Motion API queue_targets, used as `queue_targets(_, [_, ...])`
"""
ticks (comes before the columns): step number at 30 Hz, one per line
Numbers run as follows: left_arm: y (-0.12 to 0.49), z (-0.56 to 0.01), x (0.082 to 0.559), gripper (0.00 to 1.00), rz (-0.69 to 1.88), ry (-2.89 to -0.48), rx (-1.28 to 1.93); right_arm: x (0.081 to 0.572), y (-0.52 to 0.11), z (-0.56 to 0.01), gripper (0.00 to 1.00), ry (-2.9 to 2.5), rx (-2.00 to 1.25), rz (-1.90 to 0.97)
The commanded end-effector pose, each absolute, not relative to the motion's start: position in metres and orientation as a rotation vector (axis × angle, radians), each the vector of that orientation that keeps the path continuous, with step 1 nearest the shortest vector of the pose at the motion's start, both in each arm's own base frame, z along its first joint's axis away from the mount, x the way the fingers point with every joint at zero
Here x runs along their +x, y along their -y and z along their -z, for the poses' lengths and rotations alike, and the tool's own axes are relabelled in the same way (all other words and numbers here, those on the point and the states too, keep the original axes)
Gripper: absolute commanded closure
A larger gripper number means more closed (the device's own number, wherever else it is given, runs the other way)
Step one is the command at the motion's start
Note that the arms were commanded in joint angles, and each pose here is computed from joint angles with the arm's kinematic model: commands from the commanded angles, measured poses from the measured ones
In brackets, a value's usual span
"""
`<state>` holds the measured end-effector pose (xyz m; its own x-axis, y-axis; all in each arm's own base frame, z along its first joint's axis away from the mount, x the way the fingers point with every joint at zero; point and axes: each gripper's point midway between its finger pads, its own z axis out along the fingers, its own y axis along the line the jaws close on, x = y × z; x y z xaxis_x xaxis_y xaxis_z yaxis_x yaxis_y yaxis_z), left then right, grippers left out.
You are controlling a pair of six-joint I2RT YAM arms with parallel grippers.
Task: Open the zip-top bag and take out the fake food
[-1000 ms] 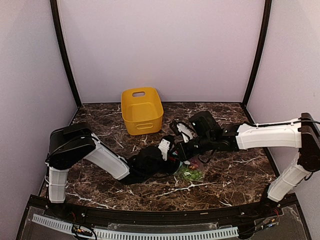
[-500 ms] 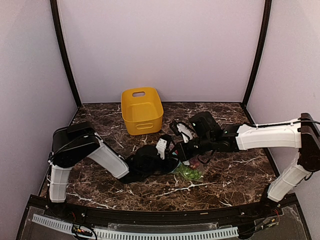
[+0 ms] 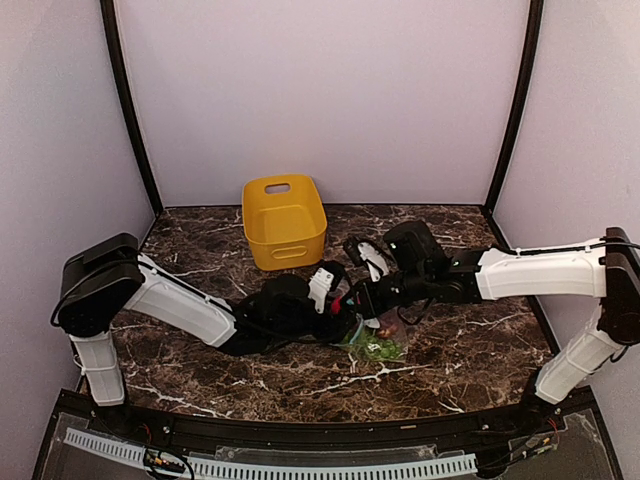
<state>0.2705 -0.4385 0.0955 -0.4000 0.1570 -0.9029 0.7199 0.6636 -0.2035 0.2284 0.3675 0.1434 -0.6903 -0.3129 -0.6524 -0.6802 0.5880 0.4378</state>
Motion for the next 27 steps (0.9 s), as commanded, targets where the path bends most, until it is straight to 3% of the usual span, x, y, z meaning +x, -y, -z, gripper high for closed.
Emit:
queue_targets(1, [0.435,-0.117,0.262,0.50,0.735,-1.968,0.721,0.231,-0.359,-0.145,1.00,-2.291,-0.780,-0.909])
queue_targets(14, [0.405,-0.128,0.231,0.52,0.757,-2.086,0.786,0.242,-0.342,-0.143,1.00,-2.296,-0.752,-0.856])
queue_targets(27, [0.372,-0.175,0.229,0.51,0.719,-1.937,0.740,0.244,-0.342,-0.144,1.00,-2.291,-0.751,-0.857])
